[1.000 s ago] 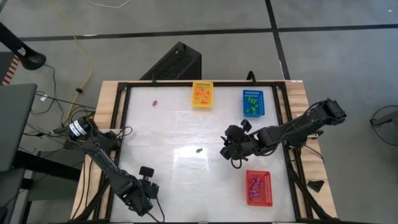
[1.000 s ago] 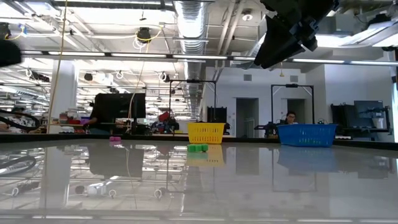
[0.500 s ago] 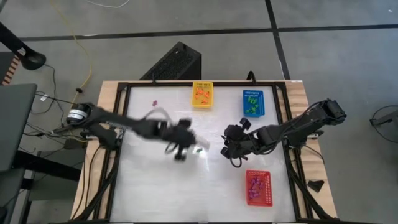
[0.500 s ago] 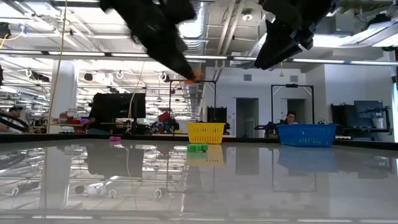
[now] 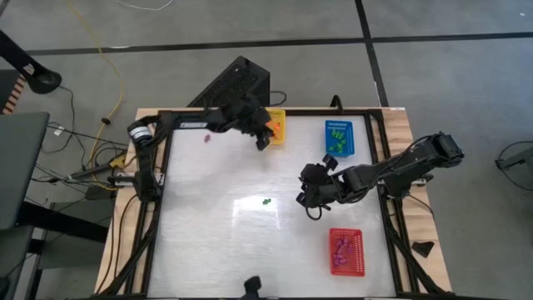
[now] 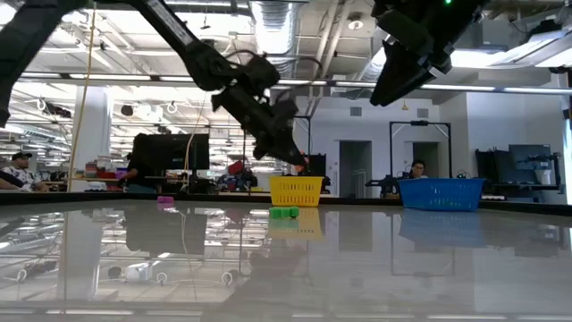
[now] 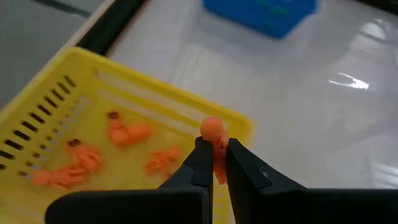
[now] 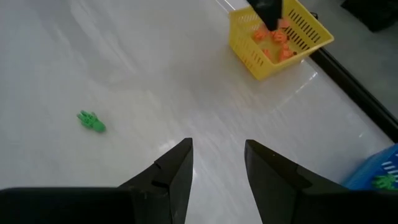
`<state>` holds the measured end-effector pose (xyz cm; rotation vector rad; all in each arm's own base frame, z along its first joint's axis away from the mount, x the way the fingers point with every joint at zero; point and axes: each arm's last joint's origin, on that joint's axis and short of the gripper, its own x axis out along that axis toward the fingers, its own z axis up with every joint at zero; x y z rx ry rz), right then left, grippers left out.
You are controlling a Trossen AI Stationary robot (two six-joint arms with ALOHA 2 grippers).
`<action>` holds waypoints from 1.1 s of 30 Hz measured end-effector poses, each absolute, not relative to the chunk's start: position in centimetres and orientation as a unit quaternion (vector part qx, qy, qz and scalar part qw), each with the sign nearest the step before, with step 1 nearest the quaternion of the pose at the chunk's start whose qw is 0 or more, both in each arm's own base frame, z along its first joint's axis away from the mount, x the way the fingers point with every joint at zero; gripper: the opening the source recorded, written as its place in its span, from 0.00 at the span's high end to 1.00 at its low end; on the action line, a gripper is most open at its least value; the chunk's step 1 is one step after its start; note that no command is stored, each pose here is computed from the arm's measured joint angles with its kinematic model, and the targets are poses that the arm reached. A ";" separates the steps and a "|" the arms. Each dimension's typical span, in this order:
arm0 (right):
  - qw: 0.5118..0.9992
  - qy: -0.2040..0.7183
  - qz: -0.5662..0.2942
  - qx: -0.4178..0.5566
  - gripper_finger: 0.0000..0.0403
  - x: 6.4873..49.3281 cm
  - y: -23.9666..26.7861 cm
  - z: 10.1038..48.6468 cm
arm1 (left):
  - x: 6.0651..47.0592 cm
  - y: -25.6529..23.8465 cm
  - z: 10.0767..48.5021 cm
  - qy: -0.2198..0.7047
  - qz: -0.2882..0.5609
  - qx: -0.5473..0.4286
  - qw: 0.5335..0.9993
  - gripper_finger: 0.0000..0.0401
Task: Sort Halloween decoration
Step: Put the orange skeleton toy into the yellow bin, then put the violet skeleton toy into the red bin
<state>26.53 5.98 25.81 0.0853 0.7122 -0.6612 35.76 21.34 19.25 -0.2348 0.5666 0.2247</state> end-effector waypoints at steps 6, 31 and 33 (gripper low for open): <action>0.883 0.343 -0.317 0.042 0.57 26.5 6.1 25.8 | 37.6 23.3 19.6 0.290 0.153 -0.108 0.938 0.96; 0.890 0.335 -0.303 0.060 0.57 26.1 7.5 25.8 | 34.4 21.9 28.8 0.583 0.138 -0.082 0.797 0.55; 0.891 0.333 -0.302 0.065 0.57 26.1 7.6 25.8 | 32.8 21.7 29.2 0.622 0.134 -0.090 0.766 0.55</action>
